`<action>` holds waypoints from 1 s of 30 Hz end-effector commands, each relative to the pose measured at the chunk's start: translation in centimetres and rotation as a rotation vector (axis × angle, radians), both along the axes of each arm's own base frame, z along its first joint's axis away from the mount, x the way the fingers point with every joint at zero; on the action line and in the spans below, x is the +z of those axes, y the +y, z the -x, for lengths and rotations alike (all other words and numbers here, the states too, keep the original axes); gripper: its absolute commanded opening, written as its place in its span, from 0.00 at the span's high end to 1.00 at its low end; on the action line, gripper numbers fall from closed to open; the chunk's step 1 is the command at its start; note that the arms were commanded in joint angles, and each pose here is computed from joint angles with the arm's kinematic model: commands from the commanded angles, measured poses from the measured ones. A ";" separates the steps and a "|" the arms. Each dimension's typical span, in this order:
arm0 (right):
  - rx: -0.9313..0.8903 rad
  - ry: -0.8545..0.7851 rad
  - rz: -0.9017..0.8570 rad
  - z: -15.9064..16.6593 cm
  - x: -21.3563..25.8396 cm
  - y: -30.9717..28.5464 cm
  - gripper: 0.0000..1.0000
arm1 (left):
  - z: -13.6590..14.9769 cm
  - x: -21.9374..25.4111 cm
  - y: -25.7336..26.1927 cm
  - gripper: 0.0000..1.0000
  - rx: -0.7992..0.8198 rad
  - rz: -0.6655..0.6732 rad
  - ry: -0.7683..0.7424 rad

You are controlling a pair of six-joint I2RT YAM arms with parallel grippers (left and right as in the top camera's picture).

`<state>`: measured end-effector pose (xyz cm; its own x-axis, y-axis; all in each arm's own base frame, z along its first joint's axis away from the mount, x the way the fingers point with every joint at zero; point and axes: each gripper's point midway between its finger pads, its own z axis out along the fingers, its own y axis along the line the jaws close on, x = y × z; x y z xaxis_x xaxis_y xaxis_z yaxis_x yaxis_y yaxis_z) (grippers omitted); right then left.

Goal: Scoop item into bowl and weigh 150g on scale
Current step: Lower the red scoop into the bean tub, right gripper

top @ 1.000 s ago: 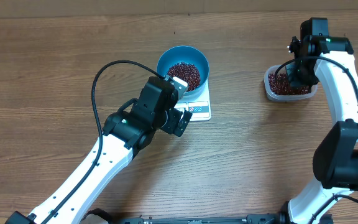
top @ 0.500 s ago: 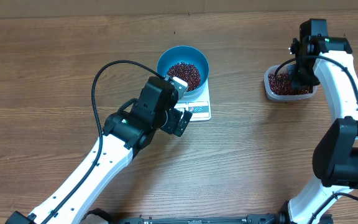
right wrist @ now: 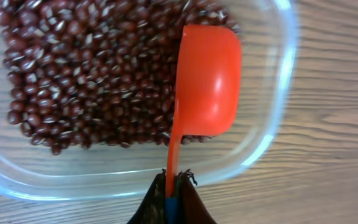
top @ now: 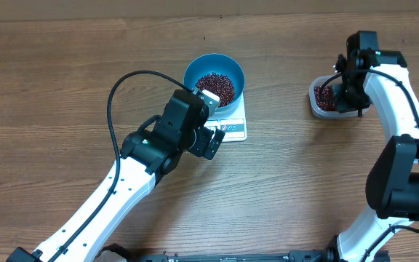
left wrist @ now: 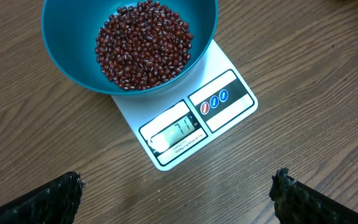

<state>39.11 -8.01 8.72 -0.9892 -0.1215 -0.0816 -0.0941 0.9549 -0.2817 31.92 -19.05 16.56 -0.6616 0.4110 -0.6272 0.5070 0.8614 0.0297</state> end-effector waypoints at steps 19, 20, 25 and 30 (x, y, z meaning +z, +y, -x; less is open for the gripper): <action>0.044 -0.035 -0.363 -0.7 -1.4 5.9 0.96 | 0.0 -0.3 0.0 0.00 -0.010 -0.006 0.004; 0.042 -0.035 -0.363 -0.7 -1.4 5.8 0.96 | 0.0 -0.3 0.0 0.00 -0.010 -0.006 0.004; 0.019 -0.052 -0.446 -0.8 -1.2 5.8 0.96 | 0.0 -0.3 0.0 0.00 -0.010 -0.006 0.004; -0.043 -0.093 -0.602 -0.9 -0.5 5.0 0.96 | 0.0 -0.3 0.0 0.00 -0.010 -0.006 0.004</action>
<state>39.90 -4.32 8.07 -0.9816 -0.0388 -0.1872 -0.0635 0.9898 0.1275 31.92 -19.05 16.56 -0.6616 0.4110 -0.6272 0.5070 0.8614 0.0297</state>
